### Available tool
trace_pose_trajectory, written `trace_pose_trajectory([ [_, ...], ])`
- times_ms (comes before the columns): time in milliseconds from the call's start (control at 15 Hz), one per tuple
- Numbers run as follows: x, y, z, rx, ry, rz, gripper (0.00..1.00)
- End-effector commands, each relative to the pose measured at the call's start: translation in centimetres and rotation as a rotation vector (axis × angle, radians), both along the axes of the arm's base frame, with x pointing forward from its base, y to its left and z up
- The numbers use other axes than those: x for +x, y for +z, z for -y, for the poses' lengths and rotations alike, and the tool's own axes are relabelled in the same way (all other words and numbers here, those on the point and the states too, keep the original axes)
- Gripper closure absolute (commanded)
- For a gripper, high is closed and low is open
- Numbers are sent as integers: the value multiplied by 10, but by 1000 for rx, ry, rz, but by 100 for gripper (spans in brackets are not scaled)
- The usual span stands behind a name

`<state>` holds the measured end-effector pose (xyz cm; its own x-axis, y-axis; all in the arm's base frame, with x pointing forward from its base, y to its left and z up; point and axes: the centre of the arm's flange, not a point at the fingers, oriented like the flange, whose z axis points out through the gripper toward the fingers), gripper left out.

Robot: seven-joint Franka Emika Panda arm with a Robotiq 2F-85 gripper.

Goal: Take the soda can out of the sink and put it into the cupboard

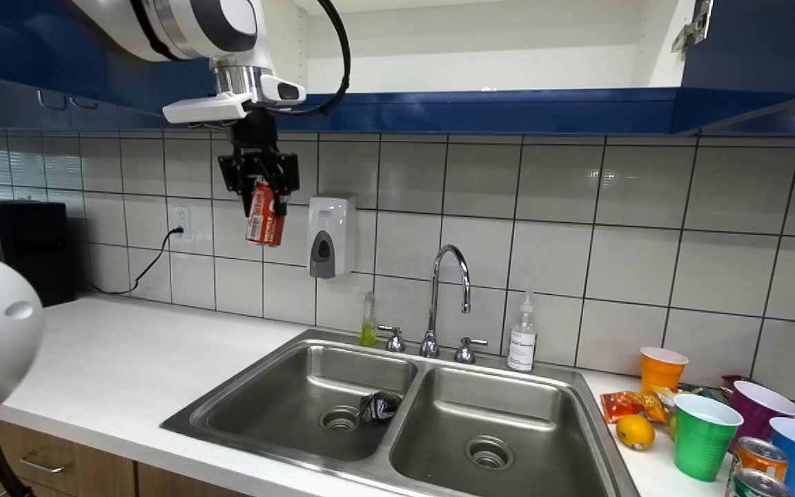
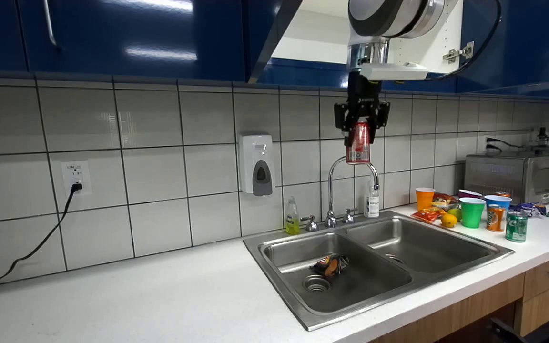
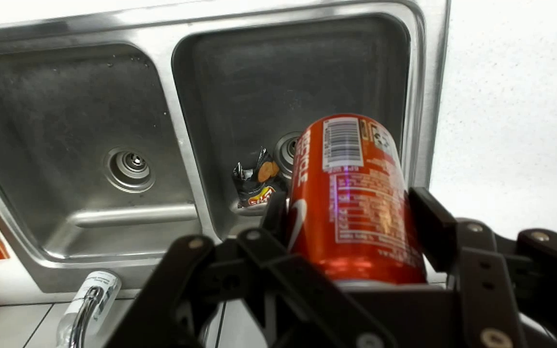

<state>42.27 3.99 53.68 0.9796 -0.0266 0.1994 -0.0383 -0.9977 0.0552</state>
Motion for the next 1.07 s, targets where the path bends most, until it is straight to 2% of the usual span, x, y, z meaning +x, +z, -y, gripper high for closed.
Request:
trace_pose_trajectory([
  [0,-3,27,0,-21,-22,1,60],
  [1000,-2,71,-1,-39,-34,39,60],
])
